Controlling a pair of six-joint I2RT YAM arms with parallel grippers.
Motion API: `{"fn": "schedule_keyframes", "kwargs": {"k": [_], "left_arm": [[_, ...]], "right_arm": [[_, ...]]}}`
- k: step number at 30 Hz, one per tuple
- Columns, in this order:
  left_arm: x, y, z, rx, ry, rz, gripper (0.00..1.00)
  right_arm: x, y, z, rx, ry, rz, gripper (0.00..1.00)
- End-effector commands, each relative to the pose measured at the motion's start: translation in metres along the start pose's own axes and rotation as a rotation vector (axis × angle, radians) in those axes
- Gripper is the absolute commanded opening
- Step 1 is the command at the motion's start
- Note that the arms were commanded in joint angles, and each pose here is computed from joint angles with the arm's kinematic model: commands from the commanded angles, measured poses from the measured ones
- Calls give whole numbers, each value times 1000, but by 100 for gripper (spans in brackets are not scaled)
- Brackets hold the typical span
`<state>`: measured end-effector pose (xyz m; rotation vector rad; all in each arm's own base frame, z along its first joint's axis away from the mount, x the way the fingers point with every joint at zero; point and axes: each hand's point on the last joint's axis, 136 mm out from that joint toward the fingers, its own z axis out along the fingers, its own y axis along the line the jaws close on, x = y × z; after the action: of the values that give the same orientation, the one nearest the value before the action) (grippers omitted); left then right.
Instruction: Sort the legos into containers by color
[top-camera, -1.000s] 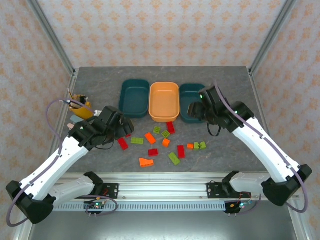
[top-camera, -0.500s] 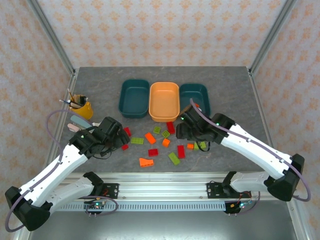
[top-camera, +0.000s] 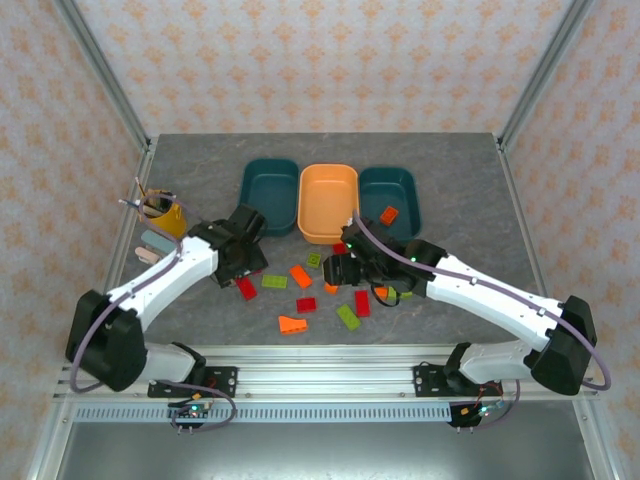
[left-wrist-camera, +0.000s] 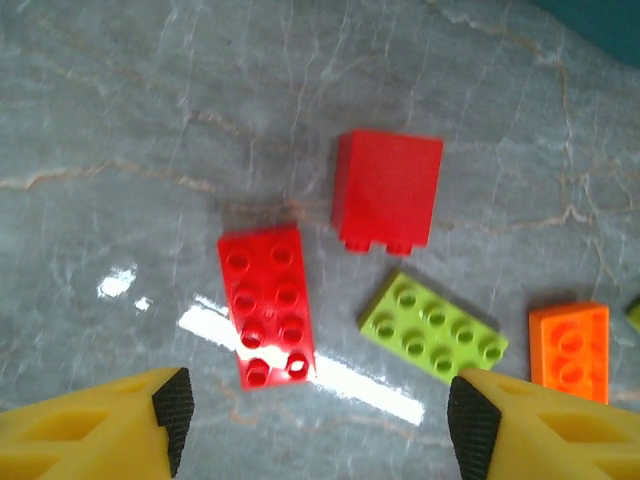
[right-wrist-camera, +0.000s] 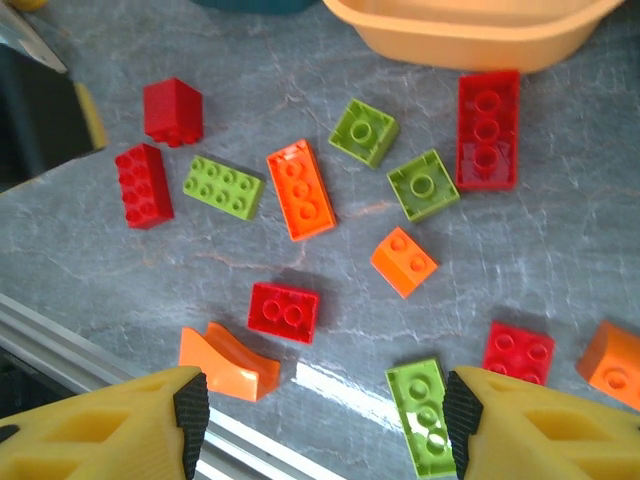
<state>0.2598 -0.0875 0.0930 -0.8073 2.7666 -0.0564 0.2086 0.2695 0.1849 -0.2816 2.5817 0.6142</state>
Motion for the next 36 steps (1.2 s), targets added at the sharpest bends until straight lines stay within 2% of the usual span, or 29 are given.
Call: {"fn": "schedule_keyframes", "kwargs": {"k": [1,8,16,25,30,36], "left_arm": [[-22,-19,5,37,-21,49,70],[-28,-30,42,-42,43,103,64],[-30,-22,63,-120,53,117,58],[-30,-25,78,-112,51,150,41],[-32,-21,69,-116,23,155,36],[-33,-25,22,-97,-38,197,34]], "right_arm": [[-19,12,-10,-51,-94,-22,65],[-20,12,-5,-48,-94,2,66],[-24,13,-2,-20,-80,-6,66],[-24,10,3,6,-71,1,66],[-28,8,-1,19,-87,3,66],[-52,-3,-30,64,-201,23,66]]}}
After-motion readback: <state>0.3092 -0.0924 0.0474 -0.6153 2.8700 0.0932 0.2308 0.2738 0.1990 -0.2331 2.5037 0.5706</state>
